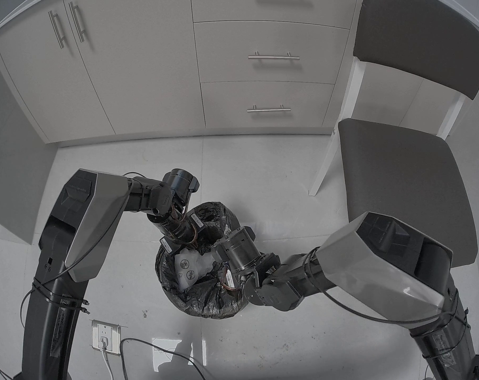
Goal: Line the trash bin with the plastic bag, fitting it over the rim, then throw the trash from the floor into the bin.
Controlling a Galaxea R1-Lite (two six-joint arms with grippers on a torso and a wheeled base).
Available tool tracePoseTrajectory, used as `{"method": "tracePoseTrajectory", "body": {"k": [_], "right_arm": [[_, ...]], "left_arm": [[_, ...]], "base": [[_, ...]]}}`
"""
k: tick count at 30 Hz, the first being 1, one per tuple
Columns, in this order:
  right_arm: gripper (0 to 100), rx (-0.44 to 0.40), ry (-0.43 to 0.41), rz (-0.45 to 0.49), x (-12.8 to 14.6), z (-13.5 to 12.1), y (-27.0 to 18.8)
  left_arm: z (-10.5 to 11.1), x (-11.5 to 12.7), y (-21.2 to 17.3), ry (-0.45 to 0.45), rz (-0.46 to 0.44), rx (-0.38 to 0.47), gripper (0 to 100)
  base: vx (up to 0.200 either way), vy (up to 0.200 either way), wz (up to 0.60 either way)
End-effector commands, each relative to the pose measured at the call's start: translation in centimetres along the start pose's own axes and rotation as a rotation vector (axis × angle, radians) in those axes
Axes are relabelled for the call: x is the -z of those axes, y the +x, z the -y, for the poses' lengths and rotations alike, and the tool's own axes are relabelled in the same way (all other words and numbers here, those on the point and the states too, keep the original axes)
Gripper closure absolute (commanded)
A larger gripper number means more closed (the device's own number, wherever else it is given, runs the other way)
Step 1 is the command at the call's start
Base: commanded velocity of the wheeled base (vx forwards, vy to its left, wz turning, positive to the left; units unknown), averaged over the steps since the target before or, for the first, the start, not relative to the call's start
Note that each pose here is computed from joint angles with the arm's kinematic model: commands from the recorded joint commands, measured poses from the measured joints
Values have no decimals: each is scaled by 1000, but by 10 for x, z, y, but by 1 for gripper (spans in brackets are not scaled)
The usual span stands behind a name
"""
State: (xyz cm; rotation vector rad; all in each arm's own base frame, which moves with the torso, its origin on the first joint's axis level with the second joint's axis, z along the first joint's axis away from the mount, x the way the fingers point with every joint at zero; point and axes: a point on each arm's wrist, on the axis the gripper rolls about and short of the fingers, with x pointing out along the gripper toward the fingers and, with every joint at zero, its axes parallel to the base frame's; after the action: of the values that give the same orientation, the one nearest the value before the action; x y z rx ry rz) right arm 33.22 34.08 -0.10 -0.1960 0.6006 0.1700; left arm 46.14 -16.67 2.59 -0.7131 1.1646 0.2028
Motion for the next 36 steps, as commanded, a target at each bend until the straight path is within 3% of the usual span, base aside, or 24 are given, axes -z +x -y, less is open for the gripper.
{"method": "tracePoseTrajectory", "body": {"k": [1, 6, 15, 36], "right_arm": [[0, 49, -4, -14, 14, 0, 28], [0, 141, 20, 39, 0, 9, 38], [0, 173, 78, 113, -35, 23, 21], [0, 280, 90, 70, -30, 62, 50]], "left_arm": [[0, 1, 0, 1, -1, -1, 100], [0, 1, 1, 1, -1, -1, 100], [0, 2, 2, 2, -3, -3, 100], [-2, 3, 7, 1, -9, -12, 100]], "base": [[0, 0, 0], [0, 0, 0], [0, 0, 0], [0, 0, 0]]}}
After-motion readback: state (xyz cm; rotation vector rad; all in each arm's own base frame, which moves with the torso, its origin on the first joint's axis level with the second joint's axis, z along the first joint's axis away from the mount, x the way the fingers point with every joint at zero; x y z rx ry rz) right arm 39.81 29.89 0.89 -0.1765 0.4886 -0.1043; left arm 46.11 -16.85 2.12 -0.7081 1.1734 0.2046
